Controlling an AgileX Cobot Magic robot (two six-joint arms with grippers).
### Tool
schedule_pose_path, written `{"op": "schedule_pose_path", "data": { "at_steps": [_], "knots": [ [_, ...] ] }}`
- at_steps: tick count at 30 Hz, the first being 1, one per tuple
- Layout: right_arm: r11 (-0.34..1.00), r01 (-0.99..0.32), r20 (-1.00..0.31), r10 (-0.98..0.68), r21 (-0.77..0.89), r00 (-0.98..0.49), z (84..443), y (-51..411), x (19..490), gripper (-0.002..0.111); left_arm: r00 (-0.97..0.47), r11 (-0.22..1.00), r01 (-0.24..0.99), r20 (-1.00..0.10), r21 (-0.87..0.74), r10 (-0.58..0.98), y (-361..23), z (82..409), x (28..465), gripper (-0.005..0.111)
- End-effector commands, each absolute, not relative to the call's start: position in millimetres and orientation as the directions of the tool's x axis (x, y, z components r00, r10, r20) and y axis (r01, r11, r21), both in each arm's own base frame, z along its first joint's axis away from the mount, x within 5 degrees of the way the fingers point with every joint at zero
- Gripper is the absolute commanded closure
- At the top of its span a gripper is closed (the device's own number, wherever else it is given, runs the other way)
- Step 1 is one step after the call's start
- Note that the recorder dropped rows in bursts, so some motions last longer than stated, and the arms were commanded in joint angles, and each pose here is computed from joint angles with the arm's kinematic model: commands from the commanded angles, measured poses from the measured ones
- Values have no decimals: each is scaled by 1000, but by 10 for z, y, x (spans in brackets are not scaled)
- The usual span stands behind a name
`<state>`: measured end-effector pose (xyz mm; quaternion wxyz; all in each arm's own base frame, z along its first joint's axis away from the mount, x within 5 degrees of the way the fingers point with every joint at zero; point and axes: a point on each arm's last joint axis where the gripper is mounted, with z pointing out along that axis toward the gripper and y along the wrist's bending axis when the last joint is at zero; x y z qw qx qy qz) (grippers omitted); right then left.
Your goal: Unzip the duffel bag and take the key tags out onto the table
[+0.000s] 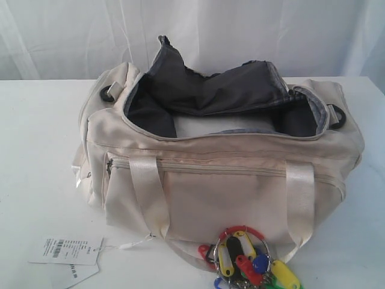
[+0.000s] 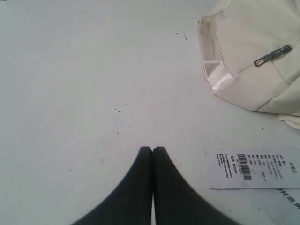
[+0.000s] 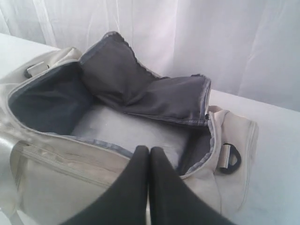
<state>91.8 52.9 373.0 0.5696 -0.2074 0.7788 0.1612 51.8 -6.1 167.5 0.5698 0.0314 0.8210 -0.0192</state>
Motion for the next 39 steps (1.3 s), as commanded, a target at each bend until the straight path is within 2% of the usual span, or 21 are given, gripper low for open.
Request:
{"op": "schedule_pose_path", "data": {
  "at_steps": [1, 9, 14, 17, 23, 25, 29, 39],
  "knots": [
    [863, -504, -970, -101, 26, -221, 3603, 407, 671, 108, -348, 997, 73, -937, -2, 24, -62, 1669, 516, 107],
    [870, -491, -974, -62, 55, -219, 3213, 349, 571, 108, -348, 997, 73, -937, -2, 24, -62, 1669, 516, 107],
    [885, -463, -999, 20, 38, -43, 2866, 320, 598, 108, -348, 997, 73, -937, -2, 24, -62, 1669, 516, 107],
    [892, -451, -999, 44, 39, 1, 2579, 307, 603, 108, -348, 997, 73, -937, -2, 24, -62, 1669, 516, 107],
    [895, -445, -998, -37, -13, -46, 2034, 294, 590, 108, -348, 997, 73, -937, -2, 24, -62, 1669, 516, 107],
    [890, -455, -982, -110, -28, -154, 1914, 289, 567, 108, -348, 997, 73, -937, -2, 24, -62, 1669, 516, 107],
    [886, -460, -958, -176, -55, -225, 1827, 274, 545, 108, -348, 997, 73, -937, -2, 24, -62, 1669, 516, 107],
    [889, -436, -965, -222, -141, -140, 1851, 216, 497, 108, -348, 997, 73, -937, -2, 24, -62, 1669, 516, 107]
  ]
}}
